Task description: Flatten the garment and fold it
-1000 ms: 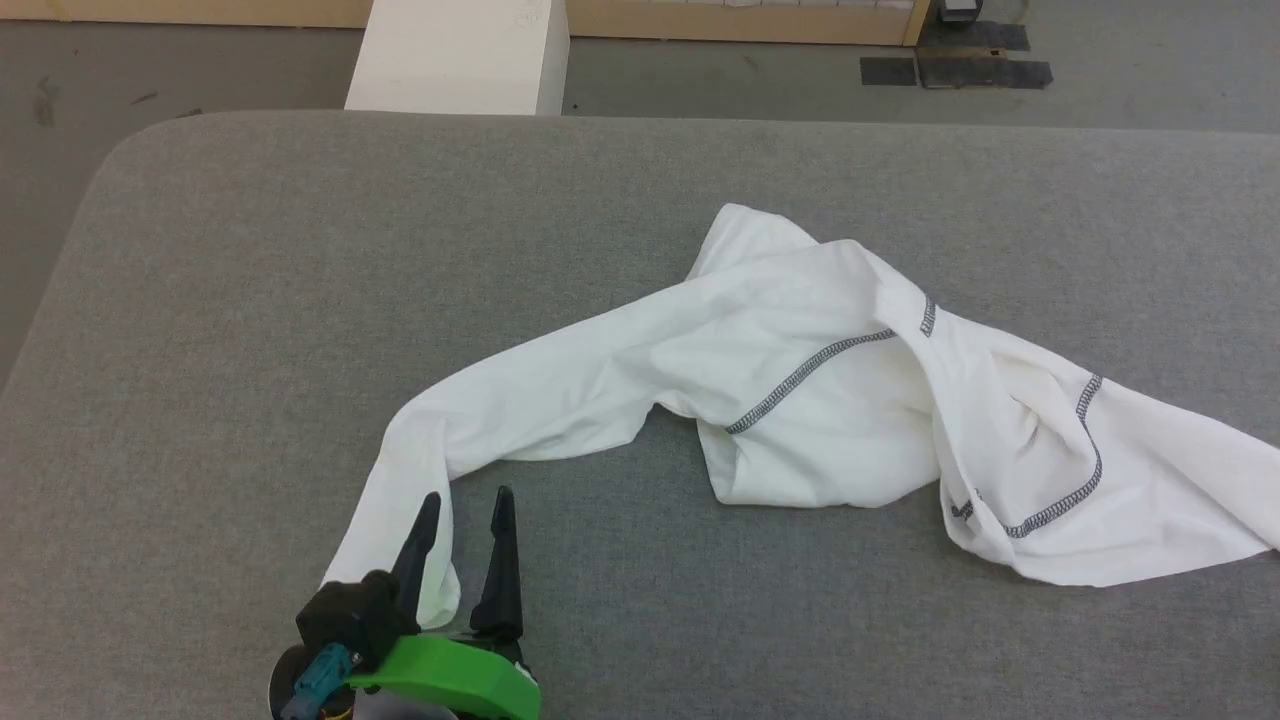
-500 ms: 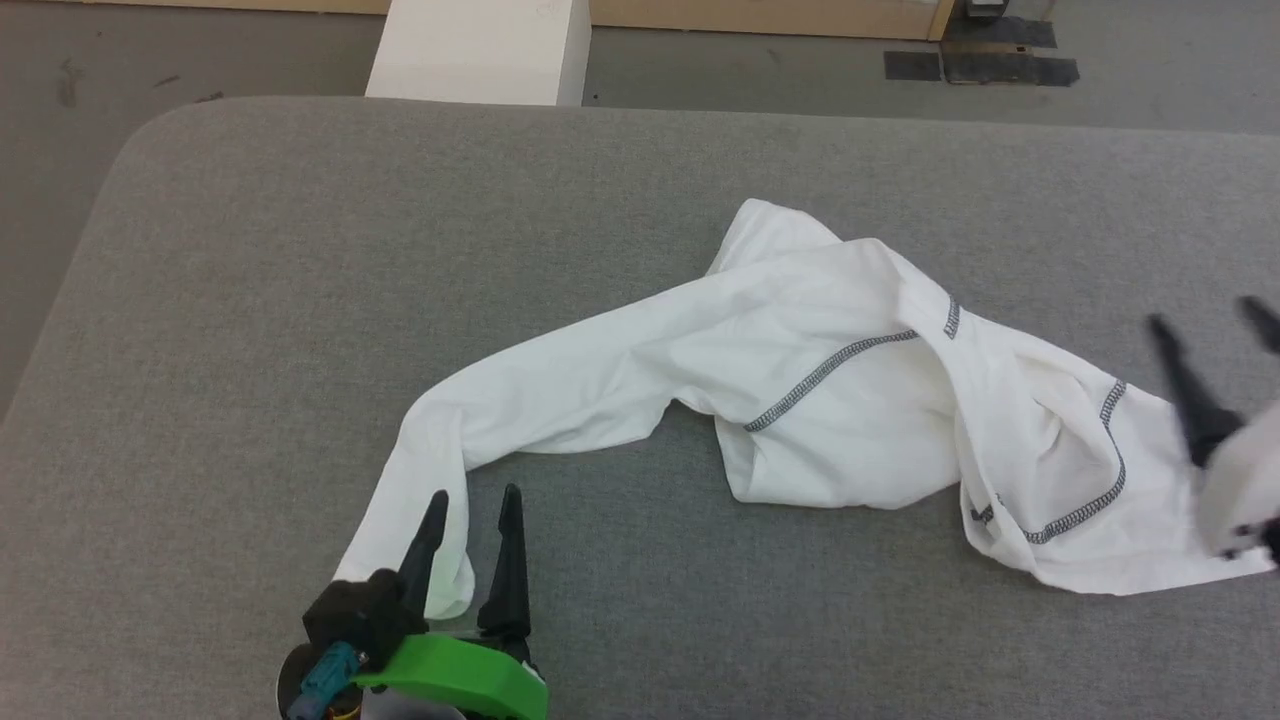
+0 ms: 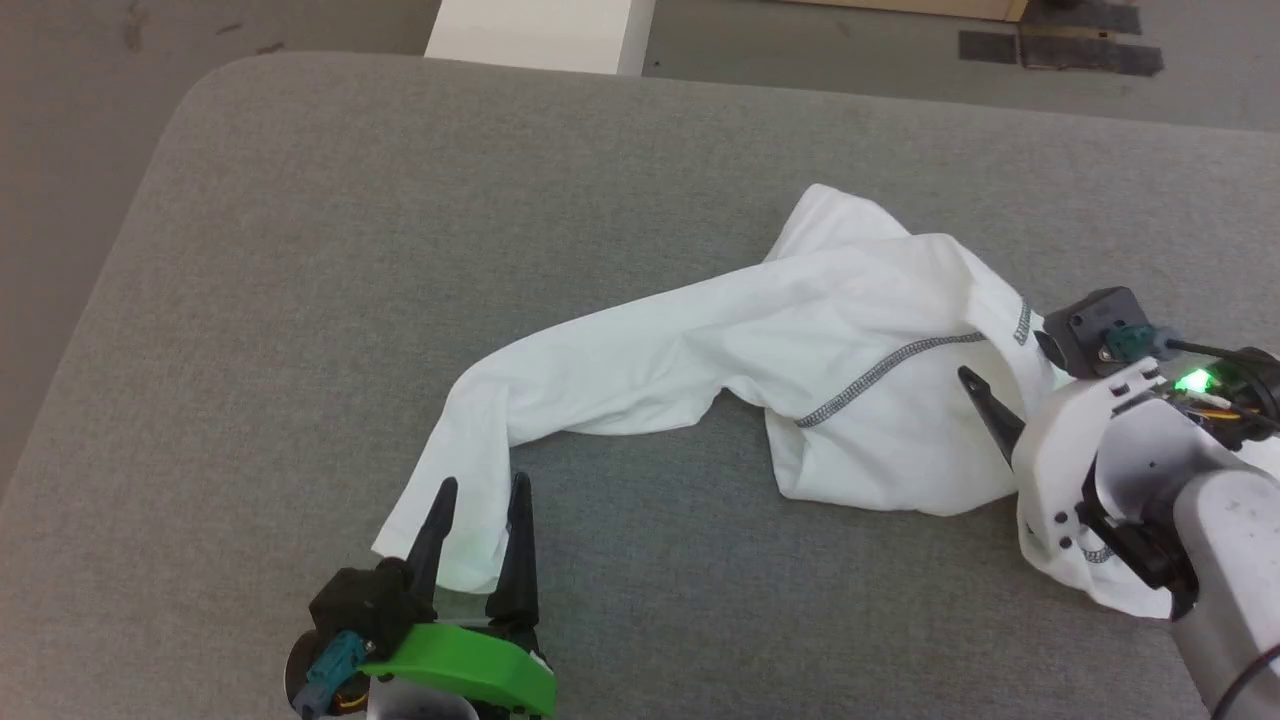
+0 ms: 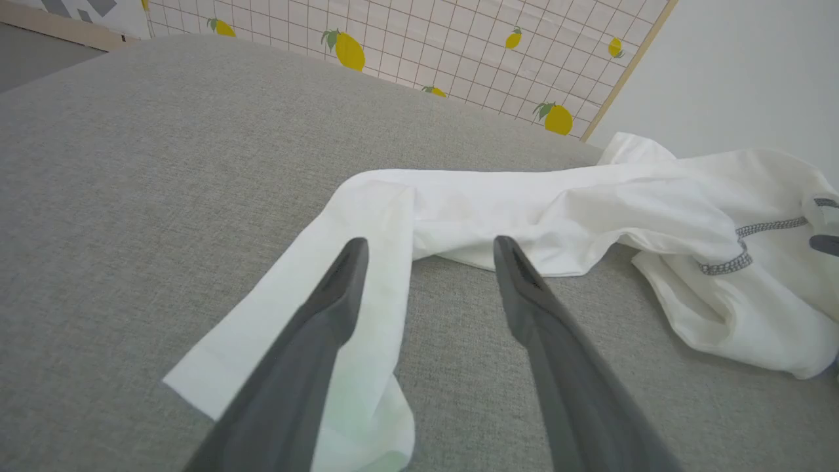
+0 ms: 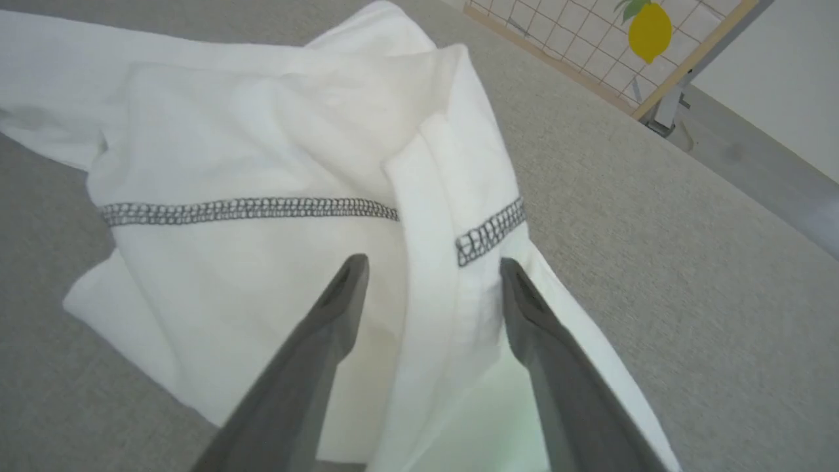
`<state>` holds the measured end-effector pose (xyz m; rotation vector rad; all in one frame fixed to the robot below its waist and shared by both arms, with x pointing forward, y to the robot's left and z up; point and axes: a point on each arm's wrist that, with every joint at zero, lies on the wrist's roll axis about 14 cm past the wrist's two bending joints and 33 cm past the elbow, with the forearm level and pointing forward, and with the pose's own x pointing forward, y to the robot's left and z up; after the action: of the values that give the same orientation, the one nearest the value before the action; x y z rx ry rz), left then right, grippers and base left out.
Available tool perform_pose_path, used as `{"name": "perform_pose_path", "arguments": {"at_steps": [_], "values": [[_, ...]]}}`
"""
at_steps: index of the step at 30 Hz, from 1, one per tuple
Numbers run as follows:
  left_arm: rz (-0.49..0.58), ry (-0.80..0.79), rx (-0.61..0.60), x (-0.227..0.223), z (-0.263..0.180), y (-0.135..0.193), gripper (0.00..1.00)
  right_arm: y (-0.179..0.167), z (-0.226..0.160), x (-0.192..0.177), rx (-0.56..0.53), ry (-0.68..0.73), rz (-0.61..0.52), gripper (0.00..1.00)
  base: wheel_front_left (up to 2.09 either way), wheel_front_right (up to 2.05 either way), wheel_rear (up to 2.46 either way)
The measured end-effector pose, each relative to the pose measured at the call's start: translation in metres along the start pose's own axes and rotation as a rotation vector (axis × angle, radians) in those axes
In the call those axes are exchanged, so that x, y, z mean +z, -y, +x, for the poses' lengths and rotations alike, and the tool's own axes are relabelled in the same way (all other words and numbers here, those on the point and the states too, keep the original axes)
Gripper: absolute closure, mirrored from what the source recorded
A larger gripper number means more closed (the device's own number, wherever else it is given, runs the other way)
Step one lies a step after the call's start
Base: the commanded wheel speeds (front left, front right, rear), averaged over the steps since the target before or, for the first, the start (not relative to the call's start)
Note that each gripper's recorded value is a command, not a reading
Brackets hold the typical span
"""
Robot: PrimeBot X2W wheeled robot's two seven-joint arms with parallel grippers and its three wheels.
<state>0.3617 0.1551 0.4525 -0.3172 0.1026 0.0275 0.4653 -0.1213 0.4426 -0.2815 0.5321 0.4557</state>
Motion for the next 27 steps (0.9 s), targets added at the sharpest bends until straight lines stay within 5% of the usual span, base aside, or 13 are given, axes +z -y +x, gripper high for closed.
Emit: {"name": "perform_pose_path", "arguments": {"at_steps": [1,3,12,18,27], "values": [[0.000,-0.002,0.005,-0.001,0.000,-0.001,0.00,-0.001,0.005,0.000,0.003,0.000,-0.003,0.52,0.00,0.00,0.00],[0.002,-0.007,0.014,-0.002,-0.001,-0.004,0.00,-0.002,0.013,0.000,0.008,0.003,-0.012,1.00,0.00,0.00,0.00],[0.002,0.000,0.026,0.000,0.001,-0.007,0.00,-0.020,0.012,0.040,0.074,0.146,0.021,1.00,0.00,0.00,0.00],[-0.001,0.015,-0.005,0.005,0.002,0.002,0.00,-0.076,-0.019,0.066,0.260,0.202,0.034,1.00,0.00,0.00,0.00],[-0.004,0.026,-0.024,0.008,-0.006,0.008,0.00,-0.170,-0.076,-0.008,0.553,-0.049,0.128,1.00,0.00,0.00,0.00]]}}
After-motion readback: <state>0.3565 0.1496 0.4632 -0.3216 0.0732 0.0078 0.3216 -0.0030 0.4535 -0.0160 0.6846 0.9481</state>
